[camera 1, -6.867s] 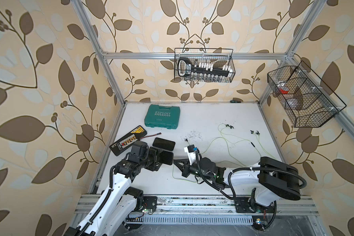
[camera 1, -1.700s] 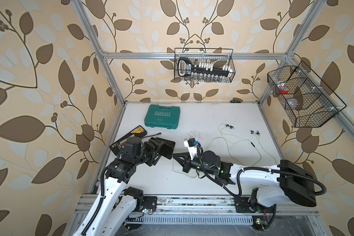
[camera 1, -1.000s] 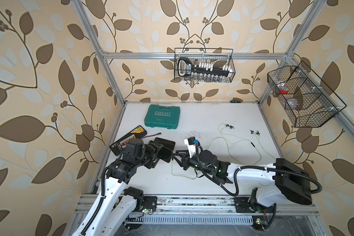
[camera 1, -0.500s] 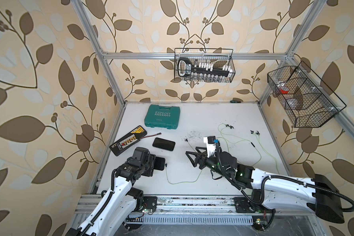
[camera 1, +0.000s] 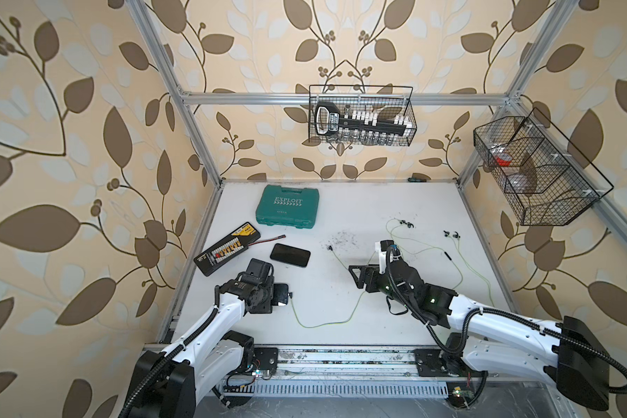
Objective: Plug wired earphones into phones
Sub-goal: Place the phone at the center of the board, then pick up the wired earphone from the center of the board.
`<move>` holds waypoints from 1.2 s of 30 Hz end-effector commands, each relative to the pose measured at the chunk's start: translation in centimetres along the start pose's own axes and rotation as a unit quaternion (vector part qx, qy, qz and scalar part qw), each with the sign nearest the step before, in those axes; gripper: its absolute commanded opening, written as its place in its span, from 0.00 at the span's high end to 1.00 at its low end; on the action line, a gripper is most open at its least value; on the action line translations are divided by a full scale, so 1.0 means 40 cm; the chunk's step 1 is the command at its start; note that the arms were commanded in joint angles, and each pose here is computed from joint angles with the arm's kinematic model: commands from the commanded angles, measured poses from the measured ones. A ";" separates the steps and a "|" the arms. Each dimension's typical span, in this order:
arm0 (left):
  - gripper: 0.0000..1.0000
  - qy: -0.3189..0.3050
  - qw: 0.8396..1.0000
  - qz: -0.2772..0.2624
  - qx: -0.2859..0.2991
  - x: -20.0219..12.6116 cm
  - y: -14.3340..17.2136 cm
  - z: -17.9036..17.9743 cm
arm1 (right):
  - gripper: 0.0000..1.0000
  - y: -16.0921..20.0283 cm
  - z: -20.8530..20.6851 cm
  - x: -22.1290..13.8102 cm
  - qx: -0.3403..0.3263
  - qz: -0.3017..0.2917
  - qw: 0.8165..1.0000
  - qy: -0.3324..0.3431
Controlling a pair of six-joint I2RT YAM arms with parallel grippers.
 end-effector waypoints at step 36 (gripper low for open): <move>0.01 0.092 0.934 0.030 0.344 -0.174 0.018 -0.076 | 0.58 -0.113 -0.059 0.529 -0.111 0.173 0.972 0.114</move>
Point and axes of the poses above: each gripper's point midway between its finger pads, its own x axis out along the fingers, its own z axis along the line the jaws close on, y = z × x, the point moved 10 cm from there along -x, back along the fingers, and after that the axes turned 12 degrees about x, right-handed, at the moved point
